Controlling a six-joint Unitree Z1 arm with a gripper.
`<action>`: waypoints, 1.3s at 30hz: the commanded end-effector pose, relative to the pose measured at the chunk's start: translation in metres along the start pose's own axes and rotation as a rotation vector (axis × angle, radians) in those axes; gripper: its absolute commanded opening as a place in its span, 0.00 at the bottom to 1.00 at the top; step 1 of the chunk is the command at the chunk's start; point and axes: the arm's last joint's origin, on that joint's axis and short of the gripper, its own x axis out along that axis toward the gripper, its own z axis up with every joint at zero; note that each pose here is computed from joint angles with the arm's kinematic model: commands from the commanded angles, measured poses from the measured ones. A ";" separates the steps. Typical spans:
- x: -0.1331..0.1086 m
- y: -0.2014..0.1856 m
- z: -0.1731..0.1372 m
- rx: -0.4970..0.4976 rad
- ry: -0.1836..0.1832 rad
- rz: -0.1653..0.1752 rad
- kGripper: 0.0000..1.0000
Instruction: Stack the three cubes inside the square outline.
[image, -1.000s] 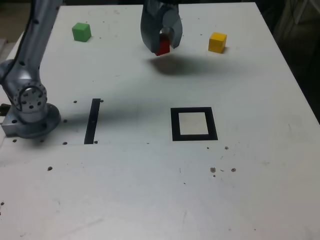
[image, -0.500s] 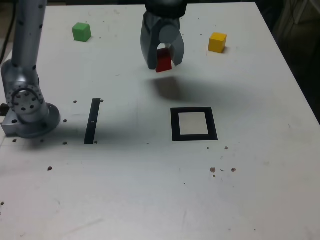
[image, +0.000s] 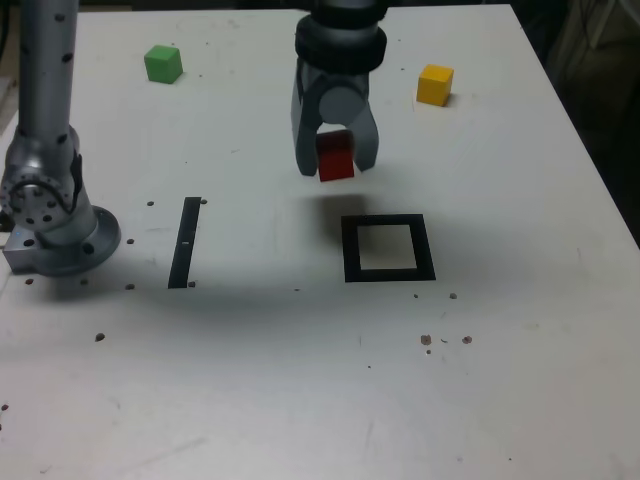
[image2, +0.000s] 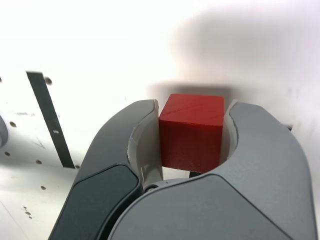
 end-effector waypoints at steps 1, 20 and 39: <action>-0.002 -0.009 0.001 0.016 -0.007 0.003 0.39; 0.004 -0.070 0.022 0.129 0.002 -0.005 0.39; 0.027 -0.080 0.051 0.139 0.052 -0.024 0.39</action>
